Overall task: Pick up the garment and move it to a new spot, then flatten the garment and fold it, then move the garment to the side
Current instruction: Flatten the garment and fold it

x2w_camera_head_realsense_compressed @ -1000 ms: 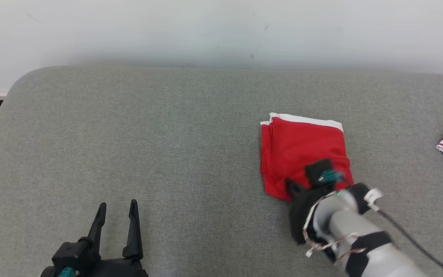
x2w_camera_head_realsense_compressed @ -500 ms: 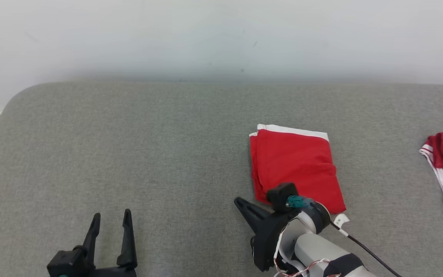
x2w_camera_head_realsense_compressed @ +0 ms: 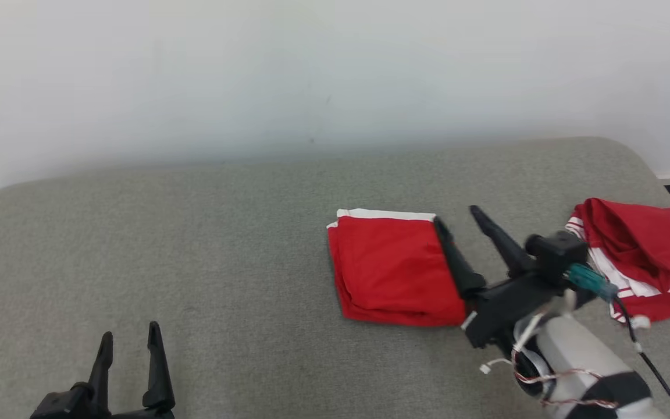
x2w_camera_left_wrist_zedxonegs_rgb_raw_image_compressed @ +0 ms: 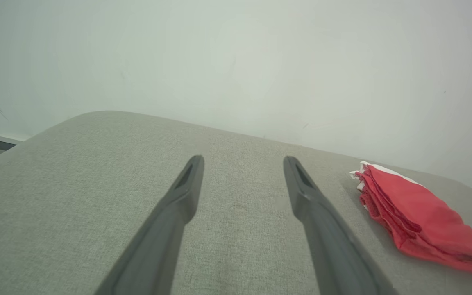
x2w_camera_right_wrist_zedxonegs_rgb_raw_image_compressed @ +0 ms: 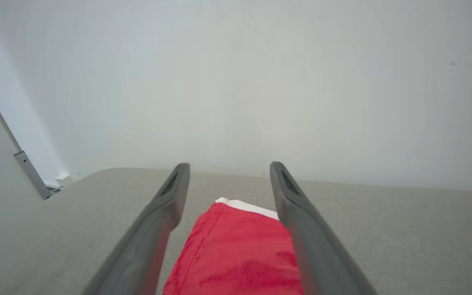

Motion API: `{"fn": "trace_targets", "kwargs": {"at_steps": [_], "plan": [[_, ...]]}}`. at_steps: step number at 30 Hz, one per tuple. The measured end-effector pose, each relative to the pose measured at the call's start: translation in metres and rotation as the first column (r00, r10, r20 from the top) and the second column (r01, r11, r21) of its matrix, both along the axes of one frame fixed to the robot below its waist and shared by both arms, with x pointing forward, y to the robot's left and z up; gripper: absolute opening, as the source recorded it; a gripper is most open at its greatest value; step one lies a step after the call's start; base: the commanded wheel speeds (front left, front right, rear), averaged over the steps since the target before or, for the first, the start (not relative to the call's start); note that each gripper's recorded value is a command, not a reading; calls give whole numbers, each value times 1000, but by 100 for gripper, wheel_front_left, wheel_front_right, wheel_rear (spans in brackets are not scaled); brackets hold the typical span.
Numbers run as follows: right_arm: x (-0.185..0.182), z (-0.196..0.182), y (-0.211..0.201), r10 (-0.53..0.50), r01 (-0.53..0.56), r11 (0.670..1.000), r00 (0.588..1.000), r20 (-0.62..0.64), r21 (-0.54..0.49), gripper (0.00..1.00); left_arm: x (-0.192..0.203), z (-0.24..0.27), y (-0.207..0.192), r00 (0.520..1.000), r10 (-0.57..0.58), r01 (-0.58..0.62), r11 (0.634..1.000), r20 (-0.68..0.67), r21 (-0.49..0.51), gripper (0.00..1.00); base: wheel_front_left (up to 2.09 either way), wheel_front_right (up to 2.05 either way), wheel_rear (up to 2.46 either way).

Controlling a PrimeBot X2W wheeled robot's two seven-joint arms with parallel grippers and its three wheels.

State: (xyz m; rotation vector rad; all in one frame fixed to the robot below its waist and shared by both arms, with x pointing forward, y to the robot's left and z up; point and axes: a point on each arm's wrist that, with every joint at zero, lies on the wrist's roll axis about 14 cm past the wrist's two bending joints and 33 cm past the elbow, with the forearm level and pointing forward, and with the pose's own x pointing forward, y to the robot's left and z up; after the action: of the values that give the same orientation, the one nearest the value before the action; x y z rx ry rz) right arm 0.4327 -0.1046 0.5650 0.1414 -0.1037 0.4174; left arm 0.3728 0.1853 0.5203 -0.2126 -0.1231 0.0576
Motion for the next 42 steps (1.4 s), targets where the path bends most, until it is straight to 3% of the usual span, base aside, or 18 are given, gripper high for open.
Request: {"fn": "trace_targets", "kwargs": {"at_steps": [6,13,27,42], "plan": [[-24,-6,-62,-168,168,986,985,33,-18,100,3,15,-4,999,-7,6,1000,42,28,100,0,0,0],[-48,-21,-100,-283,284,959,959,21,-28,100,0,21,-9,997,-38,33,997,63,76,100,0,0,0],[-82,-57,-110,-321,318,947,945,-56,-51,100,-28,2,-3,1000,-16,15,995,9,95,100,0,0,0],[-82,-51,-100,-323,324,946,945,-46,8,100,-34,-2,-3,1000,-11,11,997,-3,79,100,0,0,0]]}}
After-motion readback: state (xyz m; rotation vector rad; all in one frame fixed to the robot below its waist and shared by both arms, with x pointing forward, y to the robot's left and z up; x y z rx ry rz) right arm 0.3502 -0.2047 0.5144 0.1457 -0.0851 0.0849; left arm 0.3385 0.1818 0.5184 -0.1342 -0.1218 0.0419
